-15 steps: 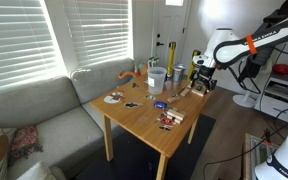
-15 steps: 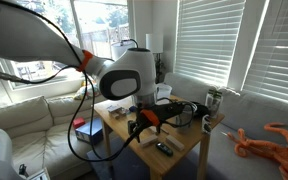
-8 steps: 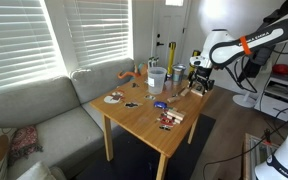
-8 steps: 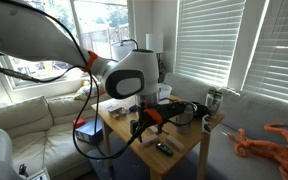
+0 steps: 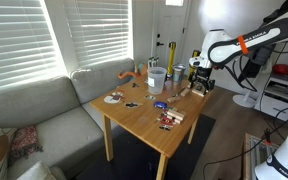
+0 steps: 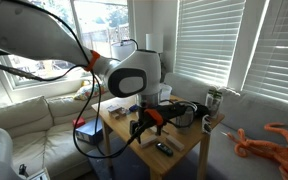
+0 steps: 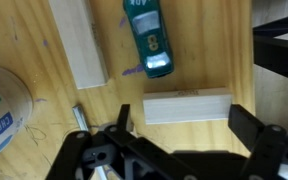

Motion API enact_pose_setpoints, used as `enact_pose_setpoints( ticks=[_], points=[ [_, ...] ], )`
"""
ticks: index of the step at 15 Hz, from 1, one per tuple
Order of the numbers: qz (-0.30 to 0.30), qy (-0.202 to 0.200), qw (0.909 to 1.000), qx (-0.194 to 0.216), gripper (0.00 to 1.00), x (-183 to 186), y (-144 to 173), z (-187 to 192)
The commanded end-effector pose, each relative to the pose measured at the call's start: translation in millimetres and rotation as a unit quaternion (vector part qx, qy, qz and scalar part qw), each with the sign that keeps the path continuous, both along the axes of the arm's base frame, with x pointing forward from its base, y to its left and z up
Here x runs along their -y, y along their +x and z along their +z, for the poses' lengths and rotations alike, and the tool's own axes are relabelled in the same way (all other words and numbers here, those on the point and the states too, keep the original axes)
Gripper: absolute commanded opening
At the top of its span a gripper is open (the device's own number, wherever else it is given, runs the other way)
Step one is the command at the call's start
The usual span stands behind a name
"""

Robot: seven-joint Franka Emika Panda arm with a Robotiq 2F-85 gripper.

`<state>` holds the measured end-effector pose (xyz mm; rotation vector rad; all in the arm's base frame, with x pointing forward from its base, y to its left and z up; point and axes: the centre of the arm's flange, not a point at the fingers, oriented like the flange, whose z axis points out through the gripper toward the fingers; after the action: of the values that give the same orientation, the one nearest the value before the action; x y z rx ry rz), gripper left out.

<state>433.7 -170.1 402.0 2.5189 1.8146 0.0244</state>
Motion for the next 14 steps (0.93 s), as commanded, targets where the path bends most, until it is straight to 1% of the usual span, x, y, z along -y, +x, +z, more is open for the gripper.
enact_pose_setpoints(
  ticks=[1, 5, 14],
  points=[
    [0.005, 0.004, 0.9997, -0.022, 1.0, 7.6, 2.3, -0.9],
    [0.001, 0.007, 0.9995, -0.03, 1.0, 9.0, 0.7, -2.6],
    [0.001, 0.008, 0.9995, -0.032, 1.0, 10.1, -4.0, 4.4]
  ],
)
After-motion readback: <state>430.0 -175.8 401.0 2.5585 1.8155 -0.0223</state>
